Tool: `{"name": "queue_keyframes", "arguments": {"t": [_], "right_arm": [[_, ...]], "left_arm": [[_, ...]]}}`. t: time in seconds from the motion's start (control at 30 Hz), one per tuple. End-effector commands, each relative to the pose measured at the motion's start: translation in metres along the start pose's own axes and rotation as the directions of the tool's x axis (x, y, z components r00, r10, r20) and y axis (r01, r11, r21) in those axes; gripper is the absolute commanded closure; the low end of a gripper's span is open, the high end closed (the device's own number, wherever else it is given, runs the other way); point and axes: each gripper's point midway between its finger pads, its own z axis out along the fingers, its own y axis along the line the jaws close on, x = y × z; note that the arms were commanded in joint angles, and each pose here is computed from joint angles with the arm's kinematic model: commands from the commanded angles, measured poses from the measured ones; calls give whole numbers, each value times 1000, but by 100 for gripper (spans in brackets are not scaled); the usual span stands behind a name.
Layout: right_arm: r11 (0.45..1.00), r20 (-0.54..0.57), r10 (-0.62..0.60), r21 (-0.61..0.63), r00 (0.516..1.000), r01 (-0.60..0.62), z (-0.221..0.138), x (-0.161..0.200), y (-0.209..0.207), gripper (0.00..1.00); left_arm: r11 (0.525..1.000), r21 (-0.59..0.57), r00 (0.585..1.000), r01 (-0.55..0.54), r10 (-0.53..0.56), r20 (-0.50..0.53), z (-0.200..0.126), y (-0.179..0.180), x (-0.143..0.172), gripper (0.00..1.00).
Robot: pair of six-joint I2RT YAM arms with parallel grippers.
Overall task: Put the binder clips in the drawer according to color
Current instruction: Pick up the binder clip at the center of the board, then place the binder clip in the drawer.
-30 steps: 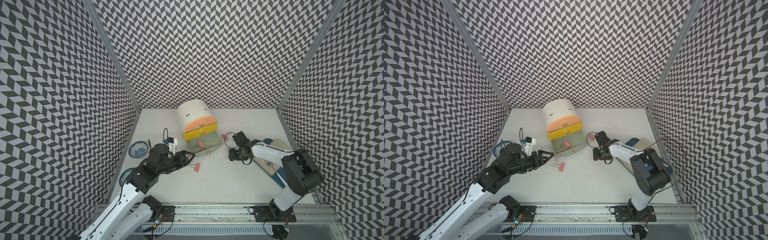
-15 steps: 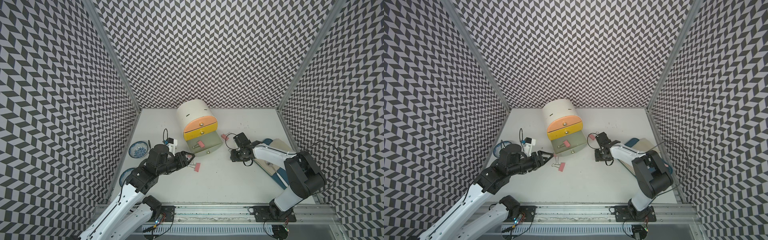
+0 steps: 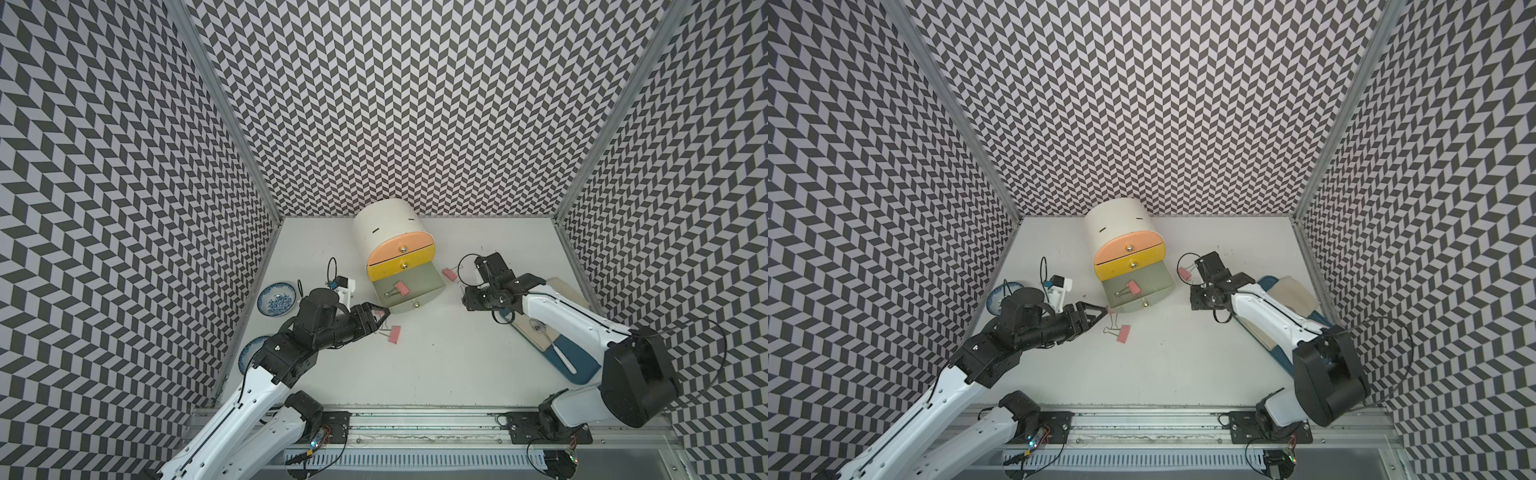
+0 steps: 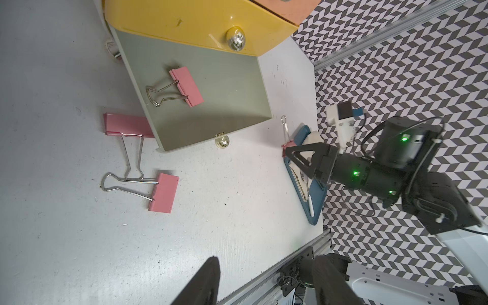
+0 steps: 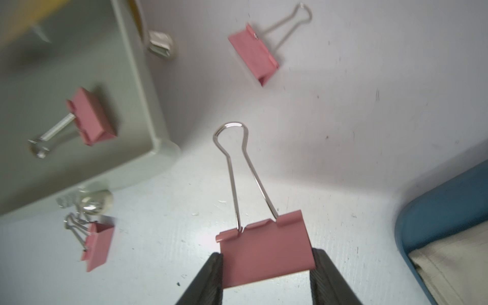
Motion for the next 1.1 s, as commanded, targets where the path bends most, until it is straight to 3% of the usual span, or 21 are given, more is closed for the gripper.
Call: {"name": "queue_keyframes", "arguments": {"t": [0.0,0.23,0.57,1.07], "right_arm": [[998,77,2,-70,997,3,-28,-29,21,56],[985,119,-10,-167,993,30,-47,-59,62,56],[977,94,-69,-195,993,86,-27,-66,109,55],[985,57,-95,-138,994,102,7,-59,112,49]], "left_arm": [[1000,-8,1000,-17,17,3,-4,1,1,40],[999,-34,1000,-3,2,-3,-2,13,7,40],[998,-64,1000,22,-23,-21,3,31,18,40],[996,-79,998,44,-47,-38,6,44,27,40]]}}
